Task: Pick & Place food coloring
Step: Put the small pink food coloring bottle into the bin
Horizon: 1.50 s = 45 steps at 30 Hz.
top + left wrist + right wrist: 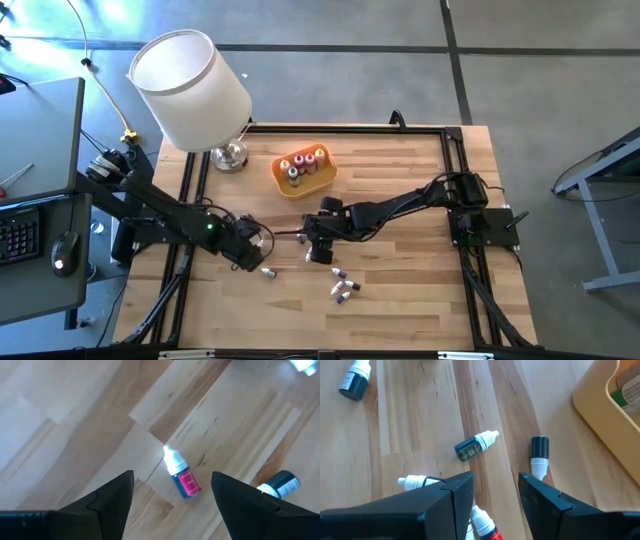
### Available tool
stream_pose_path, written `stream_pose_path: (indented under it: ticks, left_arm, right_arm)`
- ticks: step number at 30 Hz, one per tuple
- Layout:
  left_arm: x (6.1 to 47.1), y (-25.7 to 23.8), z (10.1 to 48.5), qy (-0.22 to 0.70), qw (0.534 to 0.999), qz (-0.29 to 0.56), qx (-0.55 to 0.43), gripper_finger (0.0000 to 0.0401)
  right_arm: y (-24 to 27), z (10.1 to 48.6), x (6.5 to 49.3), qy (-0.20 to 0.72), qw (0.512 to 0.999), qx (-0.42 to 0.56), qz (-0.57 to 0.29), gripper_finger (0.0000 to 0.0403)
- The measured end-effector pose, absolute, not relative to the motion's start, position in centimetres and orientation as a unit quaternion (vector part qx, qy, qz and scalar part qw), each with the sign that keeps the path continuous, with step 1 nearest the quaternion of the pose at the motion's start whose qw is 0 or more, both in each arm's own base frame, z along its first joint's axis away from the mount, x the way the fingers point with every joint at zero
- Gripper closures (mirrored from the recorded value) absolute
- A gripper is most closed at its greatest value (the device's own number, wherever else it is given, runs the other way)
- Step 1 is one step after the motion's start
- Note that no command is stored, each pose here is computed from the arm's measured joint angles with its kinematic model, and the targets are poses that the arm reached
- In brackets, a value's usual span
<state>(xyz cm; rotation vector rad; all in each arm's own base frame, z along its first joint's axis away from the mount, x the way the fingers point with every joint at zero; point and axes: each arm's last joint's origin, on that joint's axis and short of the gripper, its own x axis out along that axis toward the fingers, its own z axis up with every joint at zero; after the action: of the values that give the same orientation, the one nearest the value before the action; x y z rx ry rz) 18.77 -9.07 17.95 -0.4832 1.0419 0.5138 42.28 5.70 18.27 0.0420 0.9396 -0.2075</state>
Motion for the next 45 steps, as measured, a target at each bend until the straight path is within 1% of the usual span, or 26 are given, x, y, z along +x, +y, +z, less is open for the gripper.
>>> stream_pose_path:
  ticks: [7, 12, 21, 27, 29, 31, 36, 39, 42, 45]
  left_arm:
    - [19.9, -9.7, 16.1, 0.507, 0.797, 0.245, -0.220, 0.0137]
    - [20.0, -9.8, 15.0, 0.508, 0.780, 0.281, -0.232, 0.0137]
    - [20.7, -10.0, 13.9, 0.496, 0.784, 0.302, -0.220, 0.0137]
    - [20.9, -10.1, 13.5, 0.489, 0.788, 0.309, -0.211, 0.0141]
    - [20.9, -10.1, 13.5, 0.489, 0.788, 0.308, -0.212, 0.0153]
    - [20.9, -10.1, 13.5, 0.489, 0.788, 0.306, -0.215, 0.0175]
    - [21.0, -10.2, 13.5, 0.487, 0.790, 0.303, -0.218, 0.0250]
    - [21.1, -10.1, 13.5, 0.483, 0.792, 0.305, -0.216, 0.0296]
    - [21.2, -10.1, 13.5, 0.478, 0.799, 0.302, -0.205, 0.0334]
    - [21.5, -10.0, 13.9, 0.467, 0.810, 0.307, -0.178, 0.0356]
  right_arm:
    - [5.7, 18.3, 42.3, 0.449, 0.887, 0.016, -0.107, 0.0254]
    - [5.7, 18.3, 42.4, 0.445, 0.889, 0.018, -0.106, 0.0254]
    - [5.7, 18.4, 42.4, 0.445, 0.890, 0.012, -0.104, 0.0253]
    - [5.7, 18.3, 42.3, 0.452, 0.887, -0.011, -0.091, 0.0252]
    - [5.7, 18.3, 42.3, 0.453, 0.887, -0.021, -0.088, 0.0252]
    - [5.7, 18.3, 42.3, 0.454, 0.887, -0.034, -0.082, 0.0255]
    - [5.6, 18.3, 42.2, 0.461, 0.882, -0.067, -0.075, 0.0262]
    - [5.5, 18.3, 41.7, 0.482, 0.870, -0.073, -0.076, 0.0265]
    - [5.4, 19.6, 40.8, 0.521, 0.846, -0.068, -0.089, 0.0270]
    - [5.0, 21.8, 39.3, 0.549, 0.823, -0.046, -0.137, 0.0278]
